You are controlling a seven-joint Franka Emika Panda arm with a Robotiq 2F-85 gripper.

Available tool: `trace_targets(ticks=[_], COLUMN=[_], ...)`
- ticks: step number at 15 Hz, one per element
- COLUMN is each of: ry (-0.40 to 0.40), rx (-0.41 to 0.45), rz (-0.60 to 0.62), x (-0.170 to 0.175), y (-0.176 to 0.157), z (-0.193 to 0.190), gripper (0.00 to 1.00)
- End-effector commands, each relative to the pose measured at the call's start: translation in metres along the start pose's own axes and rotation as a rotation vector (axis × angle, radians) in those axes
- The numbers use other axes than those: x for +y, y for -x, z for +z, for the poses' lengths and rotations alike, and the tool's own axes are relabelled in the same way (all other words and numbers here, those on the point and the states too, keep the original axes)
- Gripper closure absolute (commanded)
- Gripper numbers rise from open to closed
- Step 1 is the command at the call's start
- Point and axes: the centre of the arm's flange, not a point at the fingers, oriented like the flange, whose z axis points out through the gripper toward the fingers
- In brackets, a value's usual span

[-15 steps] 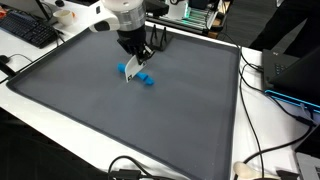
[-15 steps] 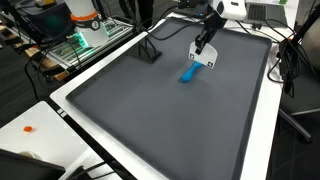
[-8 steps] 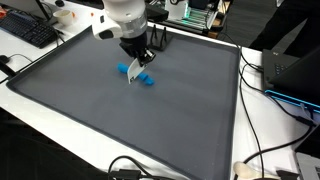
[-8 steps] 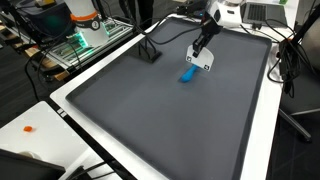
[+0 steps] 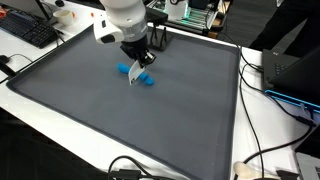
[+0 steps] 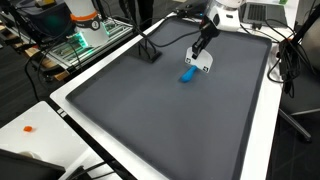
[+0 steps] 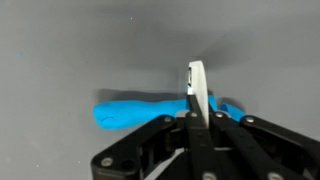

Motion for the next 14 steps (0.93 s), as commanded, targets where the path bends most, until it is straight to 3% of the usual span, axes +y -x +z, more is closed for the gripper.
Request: trace_targets(ticks=[1, 4, 10, 14], ry=[-0.006, -0.008, -0.085, -0.083], rx=[-0.011, -0.020, -0.033, -0.031], rz=[-0.015, -0.014, -0.031, -0.027], x=[0.0026, 0.0032, 0.0013, 0.0084], y=[-0.0034, -0.0046, -0.0046, -0.0046], z=[0.0204, 0.0258, 0.0251, 0.0198], gripper=[0.99, 0.99, 0.99, 0.99])
